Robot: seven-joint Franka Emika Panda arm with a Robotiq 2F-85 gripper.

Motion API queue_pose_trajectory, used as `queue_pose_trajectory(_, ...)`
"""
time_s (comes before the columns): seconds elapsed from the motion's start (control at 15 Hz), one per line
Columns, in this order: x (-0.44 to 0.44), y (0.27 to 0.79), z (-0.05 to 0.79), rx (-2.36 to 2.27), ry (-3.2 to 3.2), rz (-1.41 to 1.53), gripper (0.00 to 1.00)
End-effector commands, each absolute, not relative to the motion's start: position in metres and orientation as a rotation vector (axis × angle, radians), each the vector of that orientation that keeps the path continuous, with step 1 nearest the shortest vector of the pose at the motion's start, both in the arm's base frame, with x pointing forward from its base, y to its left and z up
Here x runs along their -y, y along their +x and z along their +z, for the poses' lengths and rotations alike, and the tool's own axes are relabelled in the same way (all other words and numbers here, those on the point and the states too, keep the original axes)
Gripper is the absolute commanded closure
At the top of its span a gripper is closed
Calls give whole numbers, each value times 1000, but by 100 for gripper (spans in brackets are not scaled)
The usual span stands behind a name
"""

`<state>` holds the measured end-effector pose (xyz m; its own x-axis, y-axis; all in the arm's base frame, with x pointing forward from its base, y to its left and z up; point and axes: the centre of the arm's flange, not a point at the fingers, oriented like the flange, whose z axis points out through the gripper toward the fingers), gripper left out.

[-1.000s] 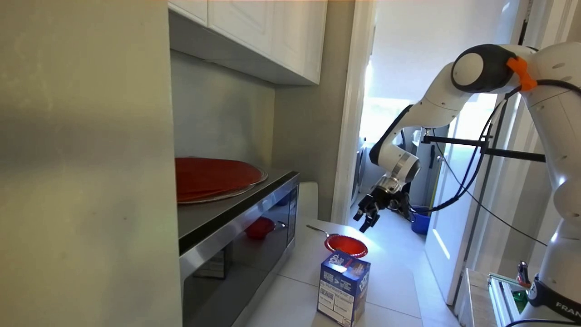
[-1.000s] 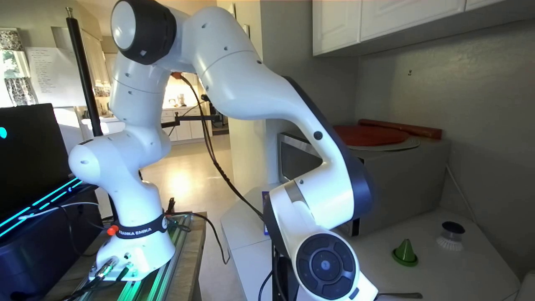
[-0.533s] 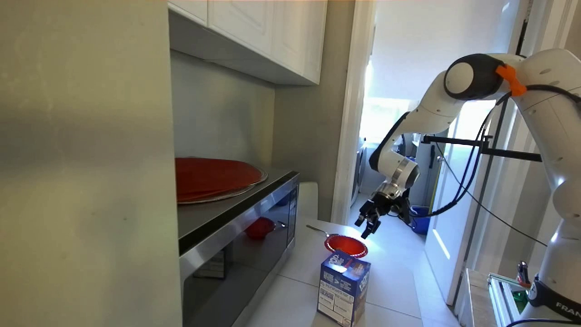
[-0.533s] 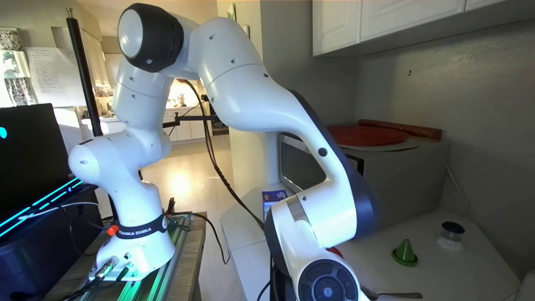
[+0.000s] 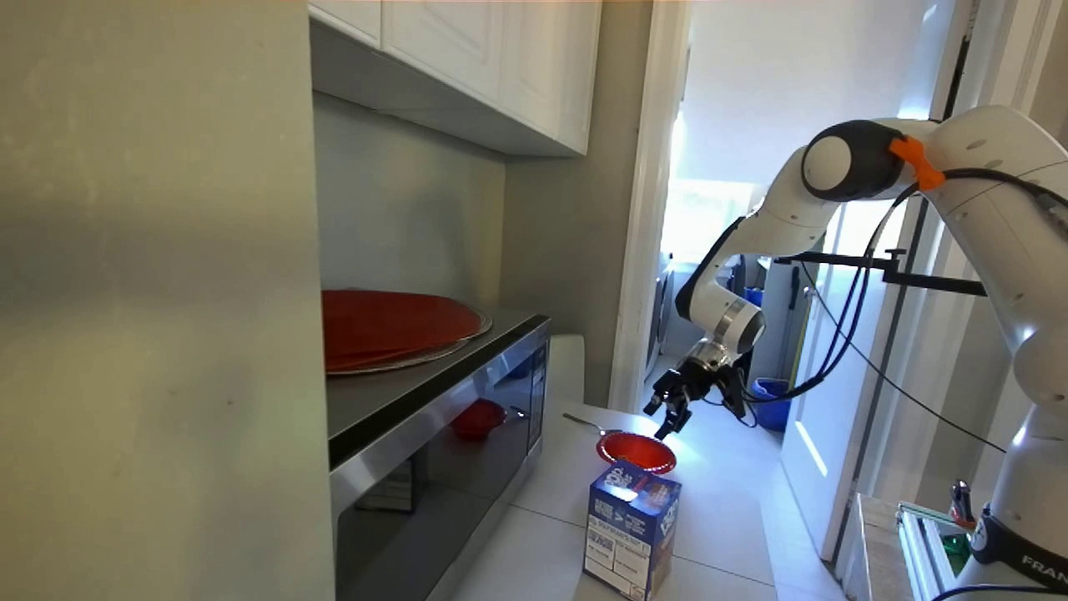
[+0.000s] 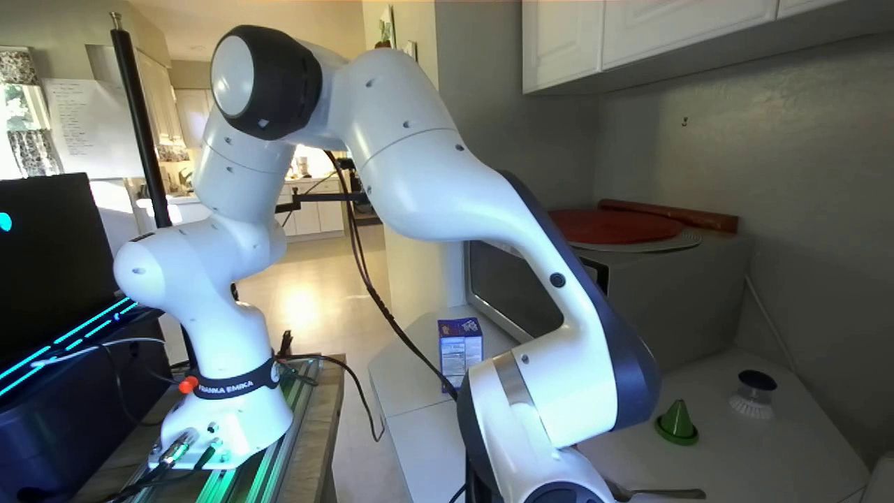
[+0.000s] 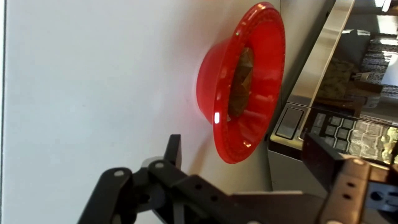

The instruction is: Put the orange bowl on the microwave on the orange plate

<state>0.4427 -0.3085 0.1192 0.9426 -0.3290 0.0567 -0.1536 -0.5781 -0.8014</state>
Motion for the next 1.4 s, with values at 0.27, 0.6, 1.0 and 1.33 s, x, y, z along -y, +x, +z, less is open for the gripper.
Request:
queue_pose_trajectory(0.27,299,464,92,-335,-2123,-245,17)
queue_pose_trajectory(0.6,297,465,84,-335,-2123,-228,58)
queue_pose_trajectory(1.0,297,460,86,-337,-2133,-219,98)
queue_pose_trajectory(1.33,296,456,89,-331,-2137,-214,100)
